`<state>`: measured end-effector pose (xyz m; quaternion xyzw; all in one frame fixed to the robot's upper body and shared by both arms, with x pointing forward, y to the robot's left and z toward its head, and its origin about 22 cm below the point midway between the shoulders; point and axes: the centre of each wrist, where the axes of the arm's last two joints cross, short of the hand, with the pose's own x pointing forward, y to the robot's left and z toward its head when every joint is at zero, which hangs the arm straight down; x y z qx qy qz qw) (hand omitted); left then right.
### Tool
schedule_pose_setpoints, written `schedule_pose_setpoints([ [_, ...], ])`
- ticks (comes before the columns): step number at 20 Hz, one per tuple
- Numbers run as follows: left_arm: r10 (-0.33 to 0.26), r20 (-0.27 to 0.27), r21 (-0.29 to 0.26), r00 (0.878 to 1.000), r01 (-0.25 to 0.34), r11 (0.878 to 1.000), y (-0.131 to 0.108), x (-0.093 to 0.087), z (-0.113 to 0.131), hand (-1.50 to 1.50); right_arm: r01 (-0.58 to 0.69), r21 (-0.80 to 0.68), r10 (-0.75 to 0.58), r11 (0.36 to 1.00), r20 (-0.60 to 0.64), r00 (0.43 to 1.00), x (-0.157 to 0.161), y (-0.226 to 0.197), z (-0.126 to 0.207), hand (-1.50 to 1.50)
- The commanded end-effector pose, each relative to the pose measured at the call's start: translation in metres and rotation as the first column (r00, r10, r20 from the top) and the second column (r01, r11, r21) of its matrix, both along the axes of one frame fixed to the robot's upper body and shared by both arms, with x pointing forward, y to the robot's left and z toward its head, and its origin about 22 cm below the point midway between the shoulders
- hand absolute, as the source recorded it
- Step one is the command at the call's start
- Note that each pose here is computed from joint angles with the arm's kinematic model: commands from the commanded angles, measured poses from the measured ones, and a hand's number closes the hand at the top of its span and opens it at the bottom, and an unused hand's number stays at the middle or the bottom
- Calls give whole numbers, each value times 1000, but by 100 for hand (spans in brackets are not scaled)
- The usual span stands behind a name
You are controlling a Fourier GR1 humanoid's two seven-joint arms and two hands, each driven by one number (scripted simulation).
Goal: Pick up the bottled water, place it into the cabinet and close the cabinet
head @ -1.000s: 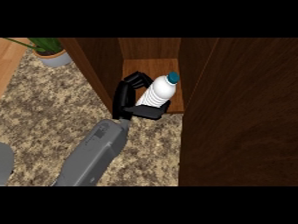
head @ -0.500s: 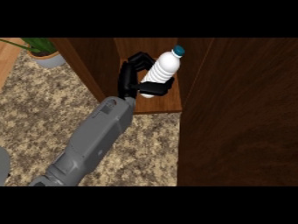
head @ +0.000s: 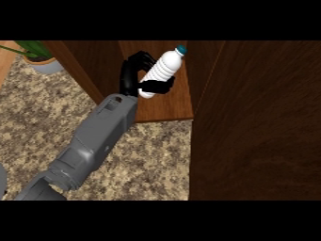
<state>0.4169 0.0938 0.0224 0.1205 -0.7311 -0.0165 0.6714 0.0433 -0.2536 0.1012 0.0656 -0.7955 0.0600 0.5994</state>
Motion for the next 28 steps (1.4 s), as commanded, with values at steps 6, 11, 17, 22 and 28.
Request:
schedule_pose_setpoints([
  [6,114,14,4,993,-114,993,10,2,-12,150,-21,64,19,998,38,999,-4,-2,12,-150],
  [11,136,103,137,985,-150,979,37,12,-3,-150,-41,32,39,999,38,999,-4,-9,12,-150],
  [17,157,136,190,978,-181,965,30,24,21,-150,-50,57,48,997,34,998,-1,-3,8,-150],
  [22,38,145,133,989,-58,989,19,27,33,-150,-91,62,89,994,36,995,0,2,4,-150],
  [28,-47,283,-89,958,75,993,18,28,41,-150,-78,59,77,995,21,997,0,-2,4,-150],
])
